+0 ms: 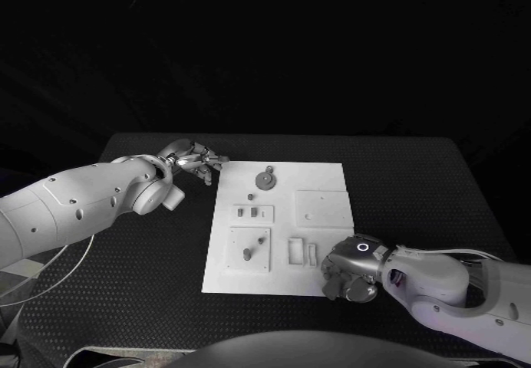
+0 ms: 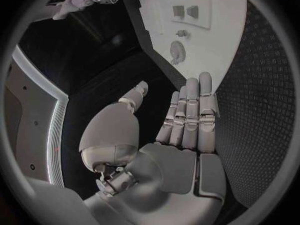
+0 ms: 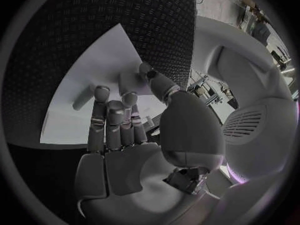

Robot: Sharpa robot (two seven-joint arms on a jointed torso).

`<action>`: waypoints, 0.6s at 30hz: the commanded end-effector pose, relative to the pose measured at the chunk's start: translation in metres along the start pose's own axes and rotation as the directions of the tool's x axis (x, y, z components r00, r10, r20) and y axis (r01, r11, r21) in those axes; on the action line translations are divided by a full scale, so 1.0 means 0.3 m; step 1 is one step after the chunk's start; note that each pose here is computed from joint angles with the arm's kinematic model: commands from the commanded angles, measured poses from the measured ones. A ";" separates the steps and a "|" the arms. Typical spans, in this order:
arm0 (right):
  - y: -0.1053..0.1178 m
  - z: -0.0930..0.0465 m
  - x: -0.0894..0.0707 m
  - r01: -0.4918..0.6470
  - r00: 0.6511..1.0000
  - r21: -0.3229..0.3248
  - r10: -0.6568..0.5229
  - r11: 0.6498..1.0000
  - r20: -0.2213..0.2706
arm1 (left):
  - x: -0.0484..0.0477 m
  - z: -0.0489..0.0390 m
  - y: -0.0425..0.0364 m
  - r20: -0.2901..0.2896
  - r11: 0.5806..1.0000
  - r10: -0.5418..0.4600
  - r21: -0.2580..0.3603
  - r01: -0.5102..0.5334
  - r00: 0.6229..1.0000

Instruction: Assemble the parts on the task board

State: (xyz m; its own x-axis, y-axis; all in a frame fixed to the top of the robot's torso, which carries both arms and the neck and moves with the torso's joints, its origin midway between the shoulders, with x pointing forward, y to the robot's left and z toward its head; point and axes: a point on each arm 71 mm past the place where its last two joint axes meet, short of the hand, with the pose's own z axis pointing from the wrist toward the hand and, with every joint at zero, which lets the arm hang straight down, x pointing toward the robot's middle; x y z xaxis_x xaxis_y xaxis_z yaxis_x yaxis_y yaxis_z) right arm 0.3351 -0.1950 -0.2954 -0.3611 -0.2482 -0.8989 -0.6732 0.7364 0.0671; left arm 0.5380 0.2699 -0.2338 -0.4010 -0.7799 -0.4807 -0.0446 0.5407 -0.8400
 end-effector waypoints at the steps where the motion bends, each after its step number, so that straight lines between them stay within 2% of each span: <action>1: 0.016 -0.008 -0.018 -0.040 0.998 -0.066 0.044 0.997 0.053 | 0.008 0.002 -0.006 -0.016 1.000 -0.001 0.011 0.001 1.000; 6: 0.006 -0.005 -0.071 -0.042 0.994 -0.092 0.051 0.995 0.101 | 0.009 0.003 -0.007 -0.017 1.000 -0.001 0.011 0.001 1.000; 10: -0.007 0.010 -0.146 -0.009 0.987 -0.117 0.027 0.993 0.156 | 0.009 0.003 -0.007 -0.018 1.000 -0.001 0.011 0.001 1.000; 14: -0.015 0.051 -0.219 0.038 0.978 -0.147 -0.007 0.988 0.207 | 0.010 0.005 -0.008 -0.018 1.000 -0.001 0.012 0.001 1.000; 18: -0.012 0.102 -0.262 0.077 0.972 -0.183 -0.033 0.980 0.233 | 0.014 0.007 -0.008 -0.022 1.000 -0.001 0.013 0.002 1.000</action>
State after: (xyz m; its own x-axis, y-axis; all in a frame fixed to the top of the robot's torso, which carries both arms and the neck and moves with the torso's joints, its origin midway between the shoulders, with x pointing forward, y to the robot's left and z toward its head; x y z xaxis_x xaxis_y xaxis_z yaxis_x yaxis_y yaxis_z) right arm 0.3861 -0.1635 -0.2402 -0.1930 -0.1431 -0.9707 -0.7665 0.6396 0.0581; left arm 0.5386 0.2677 -0.2344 -0.4056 -0.7783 -0.4793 -0.0442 0.5405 -0.8402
